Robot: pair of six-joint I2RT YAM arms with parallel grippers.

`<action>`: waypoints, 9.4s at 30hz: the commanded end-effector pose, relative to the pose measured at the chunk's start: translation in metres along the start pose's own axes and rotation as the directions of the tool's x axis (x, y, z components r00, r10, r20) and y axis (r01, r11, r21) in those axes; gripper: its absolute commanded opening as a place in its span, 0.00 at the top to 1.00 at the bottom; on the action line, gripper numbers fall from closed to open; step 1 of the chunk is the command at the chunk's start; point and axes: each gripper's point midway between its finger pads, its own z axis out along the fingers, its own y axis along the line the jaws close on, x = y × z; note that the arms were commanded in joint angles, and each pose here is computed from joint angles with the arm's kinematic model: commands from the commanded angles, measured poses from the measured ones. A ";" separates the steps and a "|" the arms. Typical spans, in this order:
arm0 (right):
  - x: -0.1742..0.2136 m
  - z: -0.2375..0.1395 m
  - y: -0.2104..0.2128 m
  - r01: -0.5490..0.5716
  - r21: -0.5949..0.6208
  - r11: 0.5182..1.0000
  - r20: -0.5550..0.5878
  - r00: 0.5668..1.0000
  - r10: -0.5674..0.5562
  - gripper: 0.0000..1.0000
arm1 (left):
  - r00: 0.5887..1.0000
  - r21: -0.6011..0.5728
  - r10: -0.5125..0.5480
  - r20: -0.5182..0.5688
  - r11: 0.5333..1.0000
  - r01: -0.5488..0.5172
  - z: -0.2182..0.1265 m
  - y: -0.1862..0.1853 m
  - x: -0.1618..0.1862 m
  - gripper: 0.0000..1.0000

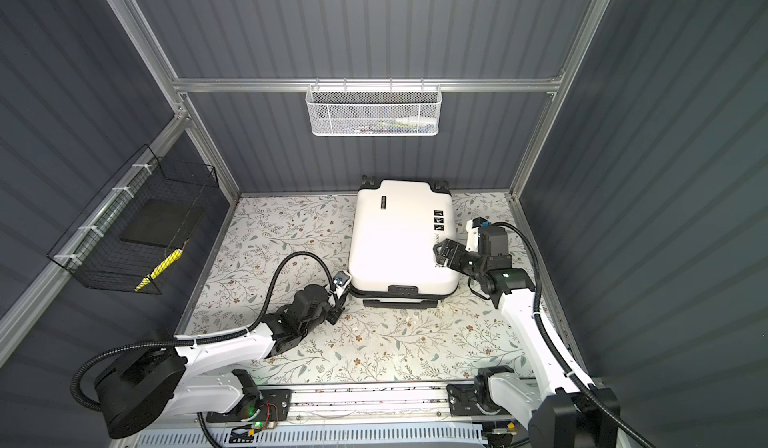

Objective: Pack the luggage

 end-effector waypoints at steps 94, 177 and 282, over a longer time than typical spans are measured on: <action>0.052 0.024 -0.033 -0.032 0.091 0.995 -0.166 0.985 0.047 0.07 | 0.908 0.047 -0.332 0.255 0.942 0.332 -0.045 0.067 -0.102 0.29; 0.124 0.016 -0.031 0.055 -0.132 0.990 0.186 0.982 -0.030 1.00 | 0.749 0.468 -0.662 -0.042 0.649 0.600 0.058 0.074 -0.143 0.20; 0.157 0.015 0.072 0.293 -0.297 0.909 0.264 0.940 -0.217 1.00 | 0.692 0.673 -0.711 -0.122 0.453 0.584 0.064 -0.034 -0.115 0.36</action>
